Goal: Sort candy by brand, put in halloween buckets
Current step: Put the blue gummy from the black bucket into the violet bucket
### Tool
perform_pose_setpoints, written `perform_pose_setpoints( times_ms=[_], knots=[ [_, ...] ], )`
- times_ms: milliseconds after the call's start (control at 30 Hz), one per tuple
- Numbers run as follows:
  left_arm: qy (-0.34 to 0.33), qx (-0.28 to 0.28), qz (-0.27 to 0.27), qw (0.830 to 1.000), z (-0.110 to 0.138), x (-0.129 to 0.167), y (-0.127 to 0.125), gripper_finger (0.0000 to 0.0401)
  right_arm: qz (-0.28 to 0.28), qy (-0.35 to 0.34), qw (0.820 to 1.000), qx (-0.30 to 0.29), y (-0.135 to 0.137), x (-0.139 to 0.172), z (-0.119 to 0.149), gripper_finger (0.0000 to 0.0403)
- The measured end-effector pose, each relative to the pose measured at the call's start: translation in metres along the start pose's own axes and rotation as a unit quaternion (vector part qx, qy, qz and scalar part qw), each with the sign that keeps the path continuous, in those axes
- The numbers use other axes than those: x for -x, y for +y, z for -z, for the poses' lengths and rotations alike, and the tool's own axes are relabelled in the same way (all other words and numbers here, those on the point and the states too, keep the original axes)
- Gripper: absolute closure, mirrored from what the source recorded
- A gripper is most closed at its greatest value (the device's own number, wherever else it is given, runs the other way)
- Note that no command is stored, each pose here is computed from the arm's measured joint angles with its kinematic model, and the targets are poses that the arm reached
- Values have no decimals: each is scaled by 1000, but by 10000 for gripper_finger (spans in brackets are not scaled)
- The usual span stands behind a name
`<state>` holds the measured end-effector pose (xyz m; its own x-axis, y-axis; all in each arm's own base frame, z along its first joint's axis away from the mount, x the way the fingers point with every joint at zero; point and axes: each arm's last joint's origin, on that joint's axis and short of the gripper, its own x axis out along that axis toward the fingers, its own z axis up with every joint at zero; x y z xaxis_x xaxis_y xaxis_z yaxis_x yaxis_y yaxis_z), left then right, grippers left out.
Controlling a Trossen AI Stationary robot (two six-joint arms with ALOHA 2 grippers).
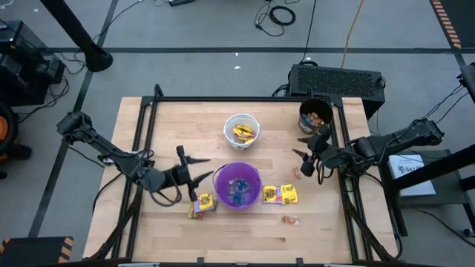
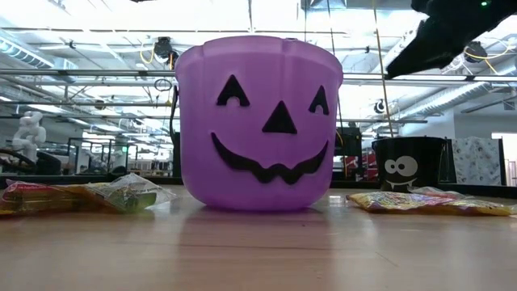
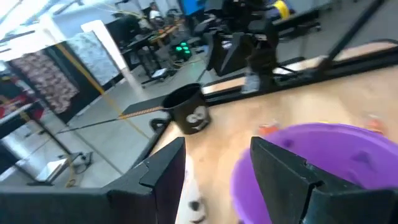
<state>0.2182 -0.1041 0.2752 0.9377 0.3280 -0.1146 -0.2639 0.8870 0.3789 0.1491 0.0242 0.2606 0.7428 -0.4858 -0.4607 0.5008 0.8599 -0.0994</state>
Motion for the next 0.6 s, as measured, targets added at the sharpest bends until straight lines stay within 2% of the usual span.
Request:
perform_pose_setpoints(
  times_ms=[100,167,233,367,500,600],
  knots=[
    [-2,-2,-18,1000,-2,-5,15,212,121,-49,991,-31,-10,-2,-5,207],
    [-4,-3,-19,1000,-2,-9,27,212,206,-79,974,-48,-19,-4,-10,207],
    [-6,-3,-17,1000,-1,-14,40,212,255,-95,961,-43,-28,-6,-22,207],
    [7,-5,-5,1000,8,-28,62,212,264,-94,960,-14,-46,-20,-40,213],
    [23,-1,1,1000,18,-42,85,212,313,-50,948,-2,-76,-35,-40,232],
    [35,-2,-15,999,24,-47,98,212,310,-33,950,3,-98,-43,-41,248]
  ],
)
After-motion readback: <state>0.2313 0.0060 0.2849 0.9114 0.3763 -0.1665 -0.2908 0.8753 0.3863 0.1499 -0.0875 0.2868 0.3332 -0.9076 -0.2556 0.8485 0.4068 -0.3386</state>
